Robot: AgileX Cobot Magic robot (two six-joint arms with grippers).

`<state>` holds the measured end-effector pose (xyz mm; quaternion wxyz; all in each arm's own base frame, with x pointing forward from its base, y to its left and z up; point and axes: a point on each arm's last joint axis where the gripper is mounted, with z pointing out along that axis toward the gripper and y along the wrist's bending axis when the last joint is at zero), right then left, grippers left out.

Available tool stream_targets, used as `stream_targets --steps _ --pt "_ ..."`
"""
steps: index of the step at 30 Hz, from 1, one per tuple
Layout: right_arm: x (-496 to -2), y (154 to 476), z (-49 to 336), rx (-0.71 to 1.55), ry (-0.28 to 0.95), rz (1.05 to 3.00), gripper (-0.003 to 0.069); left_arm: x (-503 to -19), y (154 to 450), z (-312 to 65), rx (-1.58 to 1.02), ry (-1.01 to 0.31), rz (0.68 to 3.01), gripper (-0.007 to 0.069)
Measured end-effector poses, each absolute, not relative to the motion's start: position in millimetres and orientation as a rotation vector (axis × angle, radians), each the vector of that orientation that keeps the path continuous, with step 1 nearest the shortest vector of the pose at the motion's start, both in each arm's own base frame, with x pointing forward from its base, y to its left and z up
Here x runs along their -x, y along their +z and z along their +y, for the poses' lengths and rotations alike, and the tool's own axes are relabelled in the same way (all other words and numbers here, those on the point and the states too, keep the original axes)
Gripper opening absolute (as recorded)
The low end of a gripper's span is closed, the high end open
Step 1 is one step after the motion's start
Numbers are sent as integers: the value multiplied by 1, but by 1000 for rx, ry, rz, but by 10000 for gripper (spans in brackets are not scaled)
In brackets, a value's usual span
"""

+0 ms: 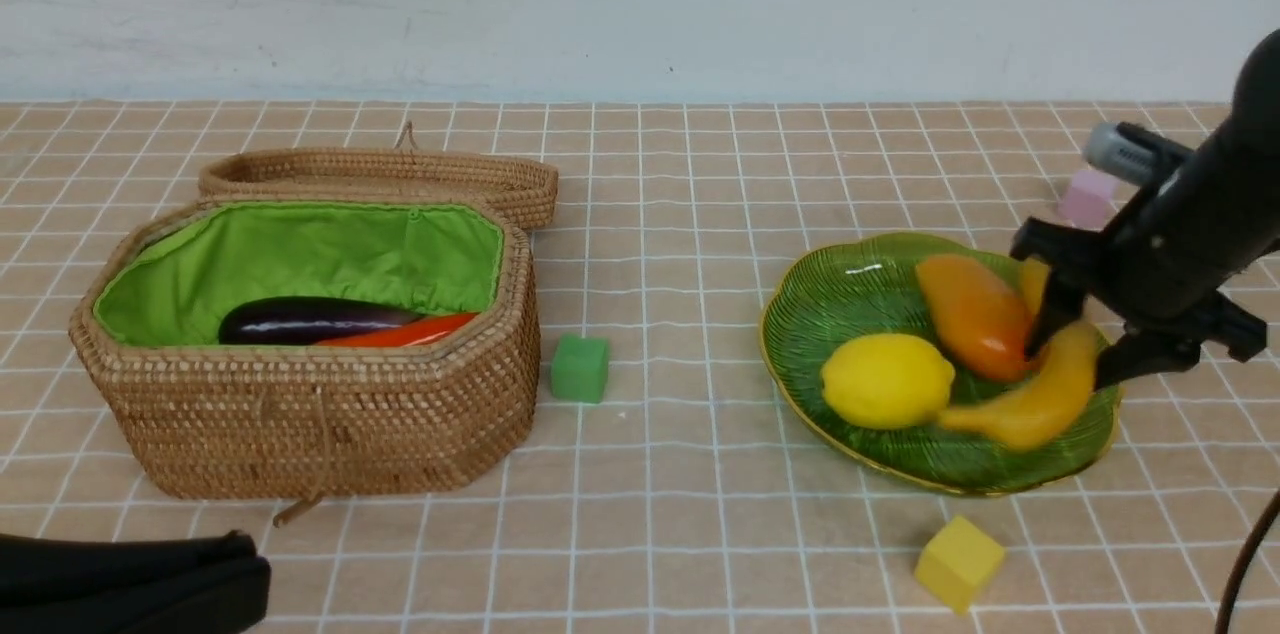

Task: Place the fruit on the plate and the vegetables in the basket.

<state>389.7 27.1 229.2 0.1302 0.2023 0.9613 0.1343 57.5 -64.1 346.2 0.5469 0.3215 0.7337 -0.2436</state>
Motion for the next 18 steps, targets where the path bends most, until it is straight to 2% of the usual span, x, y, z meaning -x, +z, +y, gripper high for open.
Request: stream_targets --steps 3,4,6,8,9,10,12,16,17,18 --pt "-388 233 28 -569 390 2791 640 -58 346 -64 -761 -577 1738 16" --pt "-386 237 28 -553 391 2793 658 -58 347 -64 -757 -575 1736 16" --pt "-380 251 28 -493 395 2795 671 -59 348 -63 -740 -563 1723 16" --pt "-366 277 29 -387 395 2779 631 -62 351 -62 -694 -549 1701 16" --pt "-364 280 29 -384 396 2776 631 -62 352 -61 -687 -547 1697 16" --pt "-346 302 29 -305 389 2766 564 -63 353 -60 -661 -533 1685 8" --pt "-313 325 28 -226 372 2763 449 -59 349 -56 -627 -509 1658 -13" --pt "-235 342 25 -118 334 2754 178 -46 325 -46 -544 -477 1587 -13" --pt "-226 343 25 -109 333 2745 165 -44 324 -44 -530 -472 1569 -13" --pt "-193 347 24 -82 329 2694 67 -42 310 -40 -464 -478 1538 -13"
